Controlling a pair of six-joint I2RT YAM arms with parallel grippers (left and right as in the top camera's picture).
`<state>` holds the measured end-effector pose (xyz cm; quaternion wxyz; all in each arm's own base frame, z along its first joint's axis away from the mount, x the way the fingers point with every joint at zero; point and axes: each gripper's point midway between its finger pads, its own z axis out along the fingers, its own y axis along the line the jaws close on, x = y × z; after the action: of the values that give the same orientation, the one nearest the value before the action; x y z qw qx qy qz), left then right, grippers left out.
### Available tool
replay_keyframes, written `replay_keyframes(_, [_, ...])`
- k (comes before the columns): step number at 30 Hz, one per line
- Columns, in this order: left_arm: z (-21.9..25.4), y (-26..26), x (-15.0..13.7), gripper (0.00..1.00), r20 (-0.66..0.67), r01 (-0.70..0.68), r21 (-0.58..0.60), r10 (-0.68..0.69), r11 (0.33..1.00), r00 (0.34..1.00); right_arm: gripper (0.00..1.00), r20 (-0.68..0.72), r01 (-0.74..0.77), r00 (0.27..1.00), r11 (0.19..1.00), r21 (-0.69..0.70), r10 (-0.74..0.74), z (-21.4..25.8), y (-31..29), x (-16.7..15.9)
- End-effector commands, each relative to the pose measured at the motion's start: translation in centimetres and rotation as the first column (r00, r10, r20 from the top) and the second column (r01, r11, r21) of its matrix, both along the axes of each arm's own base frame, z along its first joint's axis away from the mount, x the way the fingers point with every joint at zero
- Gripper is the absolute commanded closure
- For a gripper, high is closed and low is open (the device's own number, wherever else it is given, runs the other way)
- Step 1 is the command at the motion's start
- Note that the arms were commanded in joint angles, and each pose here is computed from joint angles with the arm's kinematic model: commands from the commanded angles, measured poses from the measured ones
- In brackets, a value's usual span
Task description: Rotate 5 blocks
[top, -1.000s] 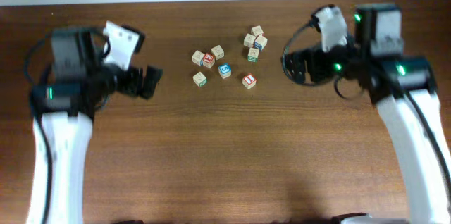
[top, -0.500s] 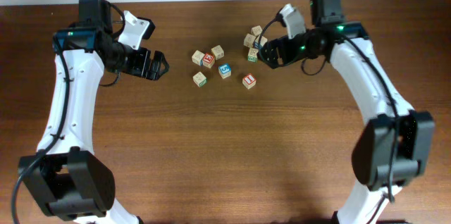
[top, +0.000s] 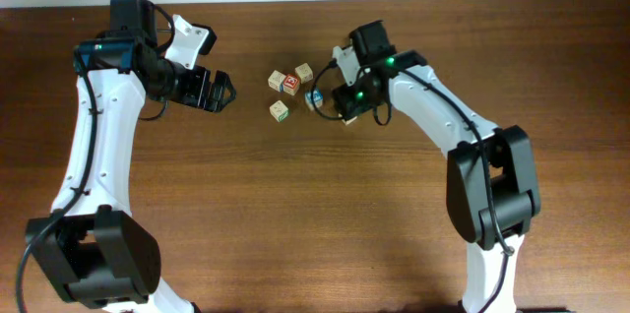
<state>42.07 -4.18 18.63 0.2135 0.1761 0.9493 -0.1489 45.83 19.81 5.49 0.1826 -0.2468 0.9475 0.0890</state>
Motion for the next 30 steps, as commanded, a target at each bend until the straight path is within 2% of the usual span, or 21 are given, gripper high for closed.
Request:
replay_keyframes(1, [0.8, -0.2, 0.4, 0.01, 0.023, 0.010, -0.014, -0.010, 1.000, 1.000, 0.60, 0.001, 0.052, 0.999, 0.997, -0.052, -0.052, -1.3, -0.6, 0.7])
replay_keyframes(13, [0.8, -0.2, 0.4, 0.01, 0.023, 0.010, -0.013, -0.010, 1.000, 1.000, 0.59, -0.032, 0.054, 0.998, 0.998, -0.028, -0.055, -2.7, -0.1, 0.5])
replay_keyframes(16, [0.8, -0.2, 0.4, 0.01, 0.023, 0.010, -0.014, -0.010, 1.000, 1.000, 0.52, -0.052, 0.052, 0.997, 0.998, -0.033, -0.053, -3.0, -0.2, 0.1])
replay_keyframes(24, [0.8, -0.2, 0.4, 0.01, 0.023, 0.010, -0.013, -0.010, 1.000, 1.000, 0.48, -0.095, -0.016, 0.995, 1.000, 0.018, 0.018, -3.0, 0.8, -1.1])
replay_keyframes(30, [0.8, -0.2, 0.4, 0.01, 0.023, 0.010, -0.013, -0.010, 1.000, 1.000, 0.47, -0.151, -0.025, 0.988, 1.000, 0.004, 0.025, -3.4, 0.5, -2.4])
